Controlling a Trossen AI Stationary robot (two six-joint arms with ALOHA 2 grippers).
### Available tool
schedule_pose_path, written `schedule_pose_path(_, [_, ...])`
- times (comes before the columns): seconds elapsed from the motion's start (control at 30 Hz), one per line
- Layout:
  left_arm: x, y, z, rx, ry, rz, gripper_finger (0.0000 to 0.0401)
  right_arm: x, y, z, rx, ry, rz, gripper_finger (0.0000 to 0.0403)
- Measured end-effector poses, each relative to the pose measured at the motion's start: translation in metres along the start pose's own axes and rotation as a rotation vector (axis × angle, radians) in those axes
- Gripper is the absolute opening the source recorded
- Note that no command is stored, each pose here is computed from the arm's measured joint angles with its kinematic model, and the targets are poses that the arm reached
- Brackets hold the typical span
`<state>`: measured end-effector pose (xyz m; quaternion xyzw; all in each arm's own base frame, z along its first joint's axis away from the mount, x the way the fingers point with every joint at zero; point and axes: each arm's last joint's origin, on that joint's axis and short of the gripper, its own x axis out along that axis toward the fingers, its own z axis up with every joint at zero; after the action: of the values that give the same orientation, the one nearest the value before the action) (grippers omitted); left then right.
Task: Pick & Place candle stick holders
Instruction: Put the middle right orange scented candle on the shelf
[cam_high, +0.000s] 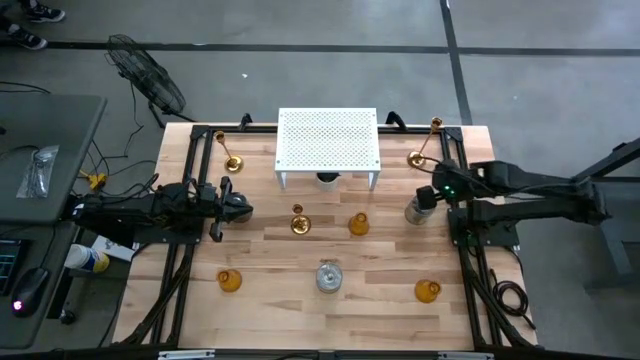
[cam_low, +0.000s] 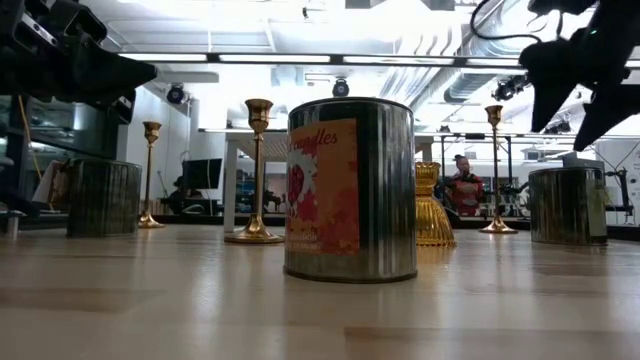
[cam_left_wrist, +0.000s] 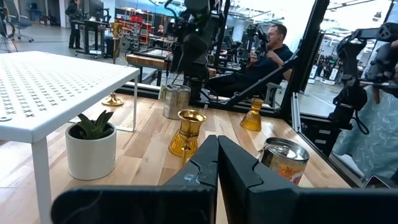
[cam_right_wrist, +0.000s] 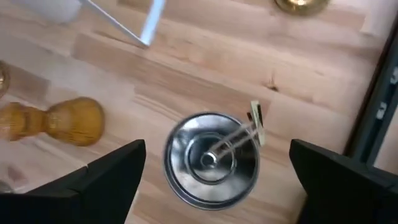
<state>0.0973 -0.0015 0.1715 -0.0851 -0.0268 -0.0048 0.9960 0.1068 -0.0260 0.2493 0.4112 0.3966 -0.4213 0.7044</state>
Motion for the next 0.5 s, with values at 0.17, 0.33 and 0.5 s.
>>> schedule_pose_path(0.17, [0.000,0.000,0.000,0.000,0.000,0.000,0.0000,0.013,0.009,0.001,0.037,0.068,-0.073,0.0385])
schedule_pose_path(0.33, [0.000,0.000,0.000,0.000,0.000,0.000,0.0000,0.025,0.016,0.001,0.075,0.124,-0.134,0.0398])
schedule_pose_path(0.5, [0.000,0.000,0.000,0.000,0.000,0.000,0.0000,0.033,0.024,0.003,0.121,0.141,-0.129,0.0400])
